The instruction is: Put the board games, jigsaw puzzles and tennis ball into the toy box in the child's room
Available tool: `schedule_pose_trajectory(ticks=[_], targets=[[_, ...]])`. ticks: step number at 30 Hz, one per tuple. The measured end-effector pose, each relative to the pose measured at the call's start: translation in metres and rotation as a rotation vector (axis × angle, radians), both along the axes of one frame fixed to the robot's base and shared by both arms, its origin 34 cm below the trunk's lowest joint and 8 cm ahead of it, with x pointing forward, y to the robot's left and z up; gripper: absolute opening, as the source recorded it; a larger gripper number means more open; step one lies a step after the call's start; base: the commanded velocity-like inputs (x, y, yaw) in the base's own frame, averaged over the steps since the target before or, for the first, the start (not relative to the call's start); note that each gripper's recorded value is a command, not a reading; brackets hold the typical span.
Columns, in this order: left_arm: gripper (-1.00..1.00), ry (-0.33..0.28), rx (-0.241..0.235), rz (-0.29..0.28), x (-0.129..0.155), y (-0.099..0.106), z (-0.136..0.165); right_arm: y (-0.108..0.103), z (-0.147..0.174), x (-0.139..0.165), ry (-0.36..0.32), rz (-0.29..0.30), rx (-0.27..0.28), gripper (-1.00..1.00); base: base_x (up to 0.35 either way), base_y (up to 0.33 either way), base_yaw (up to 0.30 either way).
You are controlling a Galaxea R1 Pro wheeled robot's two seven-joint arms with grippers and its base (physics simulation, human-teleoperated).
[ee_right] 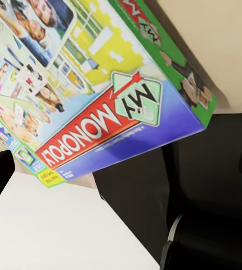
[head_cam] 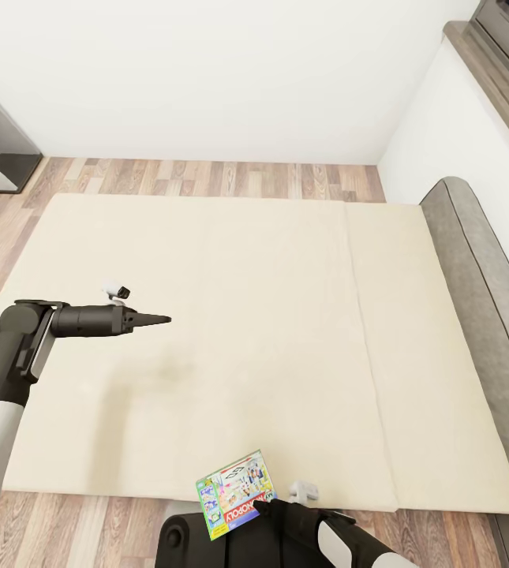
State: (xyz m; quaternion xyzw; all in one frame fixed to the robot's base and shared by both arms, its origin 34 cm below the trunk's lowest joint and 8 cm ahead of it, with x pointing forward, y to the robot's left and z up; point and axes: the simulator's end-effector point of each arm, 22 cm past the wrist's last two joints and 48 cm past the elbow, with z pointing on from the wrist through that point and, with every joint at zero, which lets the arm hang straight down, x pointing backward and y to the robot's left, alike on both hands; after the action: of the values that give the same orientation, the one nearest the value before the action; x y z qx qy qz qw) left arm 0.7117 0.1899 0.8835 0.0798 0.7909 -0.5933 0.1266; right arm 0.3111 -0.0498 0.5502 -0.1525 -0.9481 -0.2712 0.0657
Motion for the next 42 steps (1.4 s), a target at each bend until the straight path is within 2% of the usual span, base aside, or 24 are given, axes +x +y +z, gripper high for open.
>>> schedule_pose_trajectory(ticks=[18, 42], targets=[[1.0, 0.024, 0.0, 0.0, -0.003, 0.0, -0.014, 0.001, -0.004, -0.01, 0.021, 0.0, 0.003, 1.0, 0.0, 0.0, 0.0], [1.0, 0.027, 0.0, 0.0, -0.003, 0.0, -0.016, 0.005, -0.004, -0.008, 0.02, 0.0, 0.013, 1.0, 0.0, 0.0, 0.0]])
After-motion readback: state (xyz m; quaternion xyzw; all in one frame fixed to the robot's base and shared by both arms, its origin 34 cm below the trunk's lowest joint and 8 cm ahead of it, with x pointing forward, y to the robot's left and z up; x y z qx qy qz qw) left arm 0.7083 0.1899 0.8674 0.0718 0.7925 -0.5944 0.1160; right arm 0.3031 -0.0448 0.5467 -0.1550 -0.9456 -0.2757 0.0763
